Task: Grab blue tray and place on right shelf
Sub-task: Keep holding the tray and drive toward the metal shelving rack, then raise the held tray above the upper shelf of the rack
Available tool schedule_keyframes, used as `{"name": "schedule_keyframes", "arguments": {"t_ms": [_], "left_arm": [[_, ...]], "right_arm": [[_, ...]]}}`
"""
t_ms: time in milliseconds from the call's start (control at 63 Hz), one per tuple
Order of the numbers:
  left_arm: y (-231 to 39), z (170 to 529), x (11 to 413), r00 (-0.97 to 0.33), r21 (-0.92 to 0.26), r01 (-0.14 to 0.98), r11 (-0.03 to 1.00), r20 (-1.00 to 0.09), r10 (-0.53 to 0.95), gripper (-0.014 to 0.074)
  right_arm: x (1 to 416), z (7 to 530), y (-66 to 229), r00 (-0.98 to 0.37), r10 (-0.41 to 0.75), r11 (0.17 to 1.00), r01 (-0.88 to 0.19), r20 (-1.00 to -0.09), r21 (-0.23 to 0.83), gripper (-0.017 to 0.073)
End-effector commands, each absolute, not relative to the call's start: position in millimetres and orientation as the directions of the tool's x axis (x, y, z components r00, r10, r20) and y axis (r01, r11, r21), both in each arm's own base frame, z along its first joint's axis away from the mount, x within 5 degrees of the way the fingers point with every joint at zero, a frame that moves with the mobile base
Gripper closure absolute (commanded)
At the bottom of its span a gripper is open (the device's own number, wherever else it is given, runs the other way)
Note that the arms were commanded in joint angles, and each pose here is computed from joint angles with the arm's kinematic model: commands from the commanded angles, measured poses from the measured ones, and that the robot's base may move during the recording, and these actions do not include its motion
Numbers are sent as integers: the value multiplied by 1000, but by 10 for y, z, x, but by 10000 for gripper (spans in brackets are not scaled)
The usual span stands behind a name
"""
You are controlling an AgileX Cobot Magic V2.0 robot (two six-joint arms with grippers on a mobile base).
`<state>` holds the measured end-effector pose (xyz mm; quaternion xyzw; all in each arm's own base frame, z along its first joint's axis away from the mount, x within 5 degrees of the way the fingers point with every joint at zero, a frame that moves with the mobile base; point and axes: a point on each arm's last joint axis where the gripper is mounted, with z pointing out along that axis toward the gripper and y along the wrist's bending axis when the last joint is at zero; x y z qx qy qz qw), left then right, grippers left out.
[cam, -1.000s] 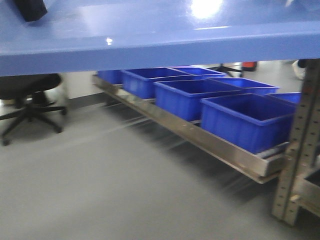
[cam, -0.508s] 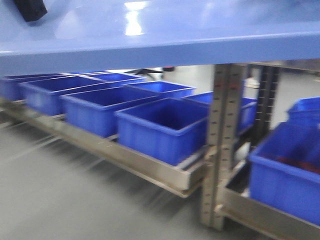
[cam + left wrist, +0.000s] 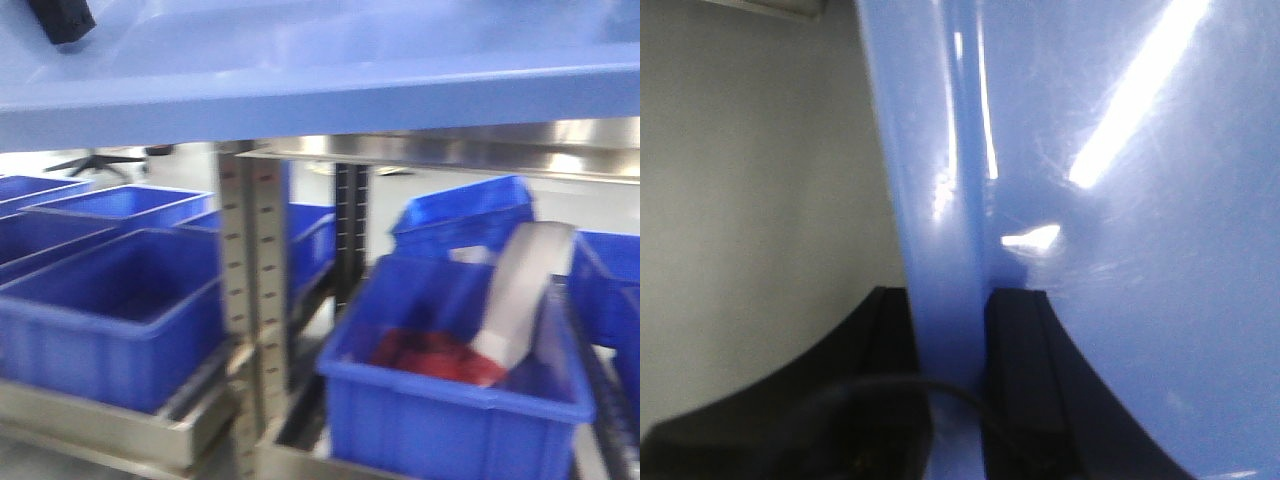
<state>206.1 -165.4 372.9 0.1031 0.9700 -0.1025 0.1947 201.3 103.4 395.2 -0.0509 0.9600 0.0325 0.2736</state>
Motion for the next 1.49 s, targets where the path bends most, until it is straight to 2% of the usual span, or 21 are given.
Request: {"name": "schedule_keyframes", "arguments": {"t_ms": [0,1476], "left_arm": [[-1622,3808,1913,-912,-142,285,948,-344,223,642],[-1623,3808,1911,-913,-144,285,948,-343,222,642]], "right_arm": [[1998,4164,1051,-761,-74,982,-167,-645,85,505],[1998,4164,1051,-761,-74,982,-167,-645,85,505]]}}
